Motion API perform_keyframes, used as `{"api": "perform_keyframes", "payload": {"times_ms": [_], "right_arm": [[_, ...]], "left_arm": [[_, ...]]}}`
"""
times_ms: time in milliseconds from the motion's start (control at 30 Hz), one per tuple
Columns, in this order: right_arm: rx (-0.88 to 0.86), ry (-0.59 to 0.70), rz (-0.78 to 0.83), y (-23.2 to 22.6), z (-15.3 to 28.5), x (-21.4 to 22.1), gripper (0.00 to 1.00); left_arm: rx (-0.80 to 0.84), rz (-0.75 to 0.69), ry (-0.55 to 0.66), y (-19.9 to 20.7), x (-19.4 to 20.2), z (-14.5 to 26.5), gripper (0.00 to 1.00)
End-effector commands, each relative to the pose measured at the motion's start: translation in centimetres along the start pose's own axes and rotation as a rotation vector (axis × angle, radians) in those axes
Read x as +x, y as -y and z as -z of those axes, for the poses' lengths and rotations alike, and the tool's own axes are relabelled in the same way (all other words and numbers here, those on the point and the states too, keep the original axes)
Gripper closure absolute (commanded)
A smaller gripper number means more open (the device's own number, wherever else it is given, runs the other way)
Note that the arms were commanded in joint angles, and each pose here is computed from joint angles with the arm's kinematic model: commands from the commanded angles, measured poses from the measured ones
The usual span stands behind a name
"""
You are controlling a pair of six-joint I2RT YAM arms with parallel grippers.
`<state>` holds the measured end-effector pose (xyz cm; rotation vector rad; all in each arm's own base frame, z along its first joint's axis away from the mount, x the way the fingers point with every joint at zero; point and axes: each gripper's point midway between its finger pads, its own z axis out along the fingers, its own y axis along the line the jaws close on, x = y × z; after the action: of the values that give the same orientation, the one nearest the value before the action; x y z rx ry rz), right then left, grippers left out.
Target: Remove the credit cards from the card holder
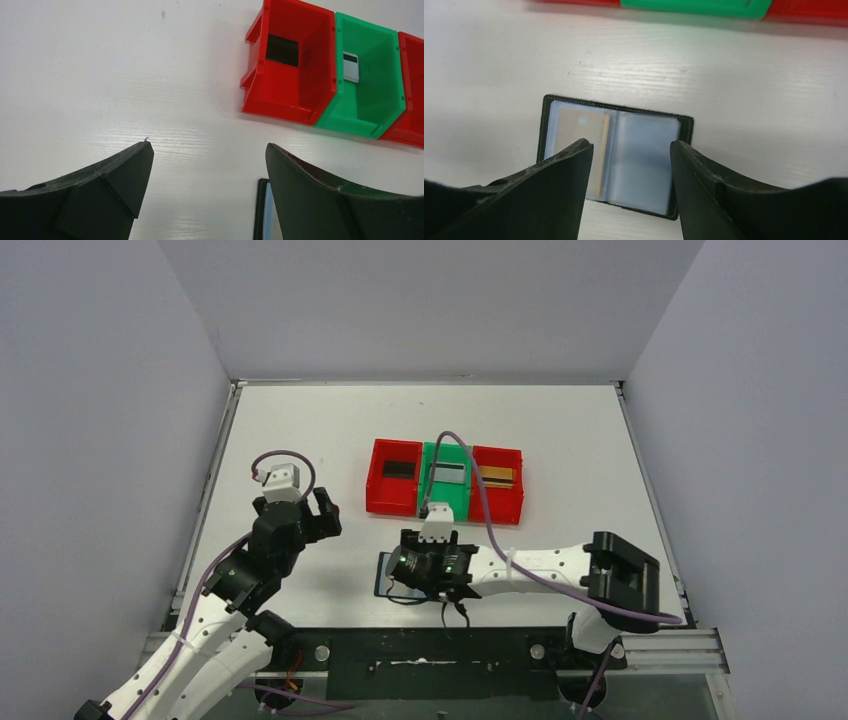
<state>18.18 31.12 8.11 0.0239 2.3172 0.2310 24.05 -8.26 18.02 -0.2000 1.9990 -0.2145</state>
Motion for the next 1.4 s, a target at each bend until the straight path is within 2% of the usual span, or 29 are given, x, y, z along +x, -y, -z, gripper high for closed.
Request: {"api": "perform_keyframes", "payload": {"times_ms": [0, 233, 300, 400, 633, 867, 1167, 1367], "right_arm": [[0.041, 0.042, -0.069, -2.6, 0.2, -0.6, 0.41], [-0.041, -0.006, -0.025, -5.7, -0.8, 1.0, 0.41], [-0.067, -0.027, 0.002, -6.3, -1.1, 1.7, 0.36], [-0.124, -0.067, 0.019, -7.5, -1.5, 2.9, 0.35], [-0.025, -0.108, 0.027, -5.8, -2.6, 4.4, 0.43], [0.026, -0.147, 0.075, -5.1, -3.6, 5.8, 0.42], [0.06, -0.14, 0.069, -4.2, -3.9, 5.6, 0.65], [-0.029, -0.143, 0.014, -5.0, -3.7, 4.9, 0.7]], "left_arm": [[-0.018, 0.038, 0.06, -0.2, -1.8, 0.3, 0.16], [-0.052, 0.066, 0.09, -1.0, -2.4, 0.8, 0.16], [-0.056, 0.073, 0.097, -1.2, -2.4, 0.9, 0.16], [-0.055, 0.079, 0.105, -1.3, -2.5, 1.1, 0.16], [-0.051, 0.083, 0.105, -1.2, -2.5, 1.0, 0.16], [-0.046, 0.08, 0.103, -1.2, -2.4, 1.0, 0.16], [-0.041, 0.076, 0.096, -1.0, -2.3, 0.8, 0.16], [-0.03, 0.067, 0.081, -0.8, -2.0, 0.6, 0.16]]}}
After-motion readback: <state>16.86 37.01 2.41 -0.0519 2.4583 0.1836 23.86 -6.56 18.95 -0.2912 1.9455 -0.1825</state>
